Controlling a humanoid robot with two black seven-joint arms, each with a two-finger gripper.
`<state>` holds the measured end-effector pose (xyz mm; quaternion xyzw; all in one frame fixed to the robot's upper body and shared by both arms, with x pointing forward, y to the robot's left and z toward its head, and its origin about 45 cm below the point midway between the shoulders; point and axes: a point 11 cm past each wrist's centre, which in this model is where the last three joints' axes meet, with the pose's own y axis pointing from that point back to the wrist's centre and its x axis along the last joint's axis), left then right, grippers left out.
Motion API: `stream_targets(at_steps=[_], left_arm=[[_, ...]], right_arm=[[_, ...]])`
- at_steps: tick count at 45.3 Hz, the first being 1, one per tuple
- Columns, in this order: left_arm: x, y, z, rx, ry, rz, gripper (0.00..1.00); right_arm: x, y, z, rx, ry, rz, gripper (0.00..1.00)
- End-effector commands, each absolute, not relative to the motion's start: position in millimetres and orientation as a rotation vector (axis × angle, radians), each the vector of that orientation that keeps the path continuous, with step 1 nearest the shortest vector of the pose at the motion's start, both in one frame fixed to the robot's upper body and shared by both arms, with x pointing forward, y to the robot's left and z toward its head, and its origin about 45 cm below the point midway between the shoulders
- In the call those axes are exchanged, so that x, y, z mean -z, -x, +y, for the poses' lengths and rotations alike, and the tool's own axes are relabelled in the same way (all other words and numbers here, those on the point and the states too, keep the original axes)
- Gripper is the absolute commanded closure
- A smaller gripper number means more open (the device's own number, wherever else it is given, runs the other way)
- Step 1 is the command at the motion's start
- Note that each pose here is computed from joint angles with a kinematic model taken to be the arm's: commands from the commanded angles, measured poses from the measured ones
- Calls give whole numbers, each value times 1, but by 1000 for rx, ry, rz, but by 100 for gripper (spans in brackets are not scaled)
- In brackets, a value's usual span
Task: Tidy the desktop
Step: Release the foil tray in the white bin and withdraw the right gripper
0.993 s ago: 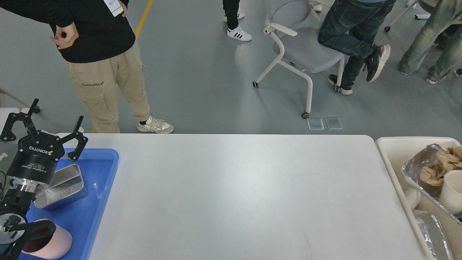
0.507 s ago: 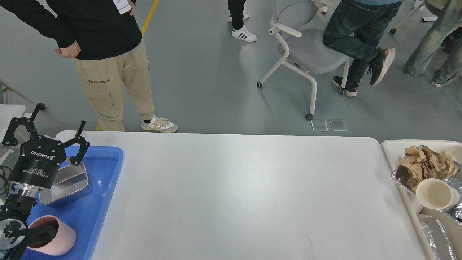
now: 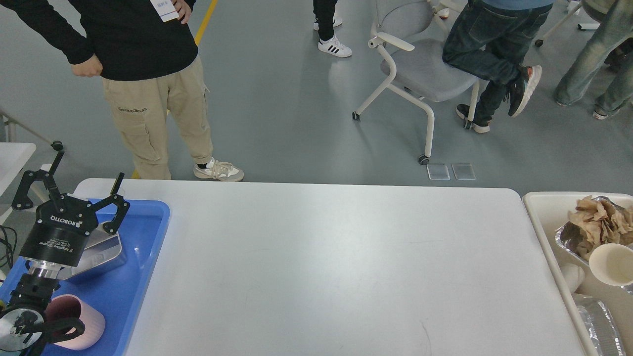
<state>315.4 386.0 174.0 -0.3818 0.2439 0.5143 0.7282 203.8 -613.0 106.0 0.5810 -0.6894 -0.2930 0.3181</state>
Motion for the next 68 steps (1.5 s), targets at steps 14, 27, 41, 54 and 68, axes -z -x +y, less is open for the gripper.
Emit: stream_targets(at_steps=[14,27,41,54,68], left_arm=[[-175,-315,388,-1129,843,532,3],[-174,-315,384,-1122,840,539,3],[-173,-315,383,-1119,840,542,3],[-170,-310,385,-1118,838,547,3],[-175,-314,391,-1124,845,527,3]], right_arm=[[-103,-207,-609,775,-1539,-1813,100],[-98,-212,-603,777,-1549,-1815,100],[-101,-210,-625,730,-1454,-1904,100],[-93,-201,-641,680,-1314,-2000,0],[-92,-217,-631,679,-1357,-2009,0]])
